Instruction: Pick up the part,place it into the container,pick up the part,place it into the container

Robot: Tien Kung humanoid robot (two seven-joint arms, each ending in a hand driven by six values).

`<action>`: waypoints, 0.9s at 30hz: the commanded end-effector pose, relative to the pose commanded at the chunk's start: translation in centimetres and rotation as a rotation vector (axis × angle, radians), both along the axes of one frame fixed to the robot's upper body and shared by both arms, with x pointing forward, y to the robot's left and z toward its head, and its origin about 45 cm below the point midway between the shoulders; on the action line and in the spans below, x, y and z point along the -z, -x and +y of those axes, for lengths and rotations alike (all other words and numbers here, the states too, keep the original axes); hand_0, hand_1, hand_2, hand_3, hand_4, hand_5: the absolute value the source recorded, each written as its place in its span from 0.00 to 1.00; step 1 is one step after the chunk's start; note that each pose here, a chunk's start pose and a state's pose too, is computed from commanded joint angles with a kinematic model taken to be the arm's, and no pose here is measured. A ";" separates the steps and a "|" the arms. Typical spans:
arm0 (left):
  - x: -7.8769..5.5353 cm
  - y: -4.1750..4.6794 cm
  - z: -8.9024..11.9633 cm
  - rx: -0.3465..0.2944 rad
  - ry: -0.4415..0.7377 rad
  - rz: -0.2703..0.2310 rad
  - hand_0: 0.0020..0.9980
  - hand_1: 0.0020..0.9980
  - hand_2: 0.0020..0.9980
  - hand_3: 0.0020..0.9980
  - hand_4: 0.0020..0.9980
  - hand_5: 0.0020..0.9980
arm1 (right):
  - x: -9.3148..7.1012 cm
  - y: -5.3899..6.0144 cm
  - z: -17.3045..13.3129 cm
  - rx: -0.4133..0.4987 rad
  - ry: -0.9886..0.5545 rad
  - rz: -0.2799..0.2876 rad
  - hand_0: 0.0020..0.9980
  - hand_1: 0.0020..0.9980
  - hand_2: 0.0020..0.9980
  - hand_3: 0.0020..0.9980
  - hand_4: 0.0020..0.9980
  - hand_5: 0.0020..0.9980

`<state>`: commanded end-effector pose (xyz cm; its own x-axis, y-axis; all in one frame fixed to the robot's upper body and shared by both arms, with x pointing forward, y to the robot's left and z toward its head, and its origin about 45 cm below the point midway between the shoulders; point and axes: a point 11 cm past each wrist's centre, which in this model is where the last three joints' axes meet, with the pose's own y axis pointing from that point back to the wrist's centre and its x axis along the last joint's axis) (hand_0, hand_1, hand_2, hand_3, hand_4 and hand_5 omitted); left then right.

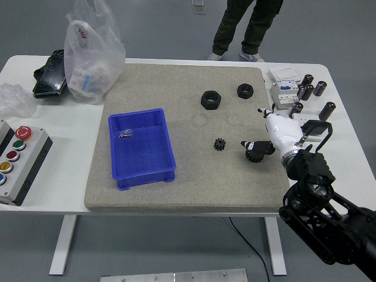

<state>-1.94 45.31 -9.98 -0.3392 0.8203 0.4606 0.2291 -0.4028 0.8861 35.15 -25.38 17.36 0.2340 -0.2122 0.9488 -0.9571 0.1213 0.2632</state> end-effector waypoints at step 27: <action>0.1 -0.30 -0.1 0.006 0.002 -0.008 0.84 0.78 0.79 0.88 0.86 0.51 | 2.8 1.0 0.7 -0.050 0.053 0.145 0.36 0.31 0.61 0.66 0.49 0.22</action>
<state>-1.65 45.17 -10.05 -0.3383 0.8233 0.4558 0.2194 -0.4020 0.8890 34.18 -24.71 14.58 0.3780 -0.1476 0.9140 -0.9148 0.0922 0.3933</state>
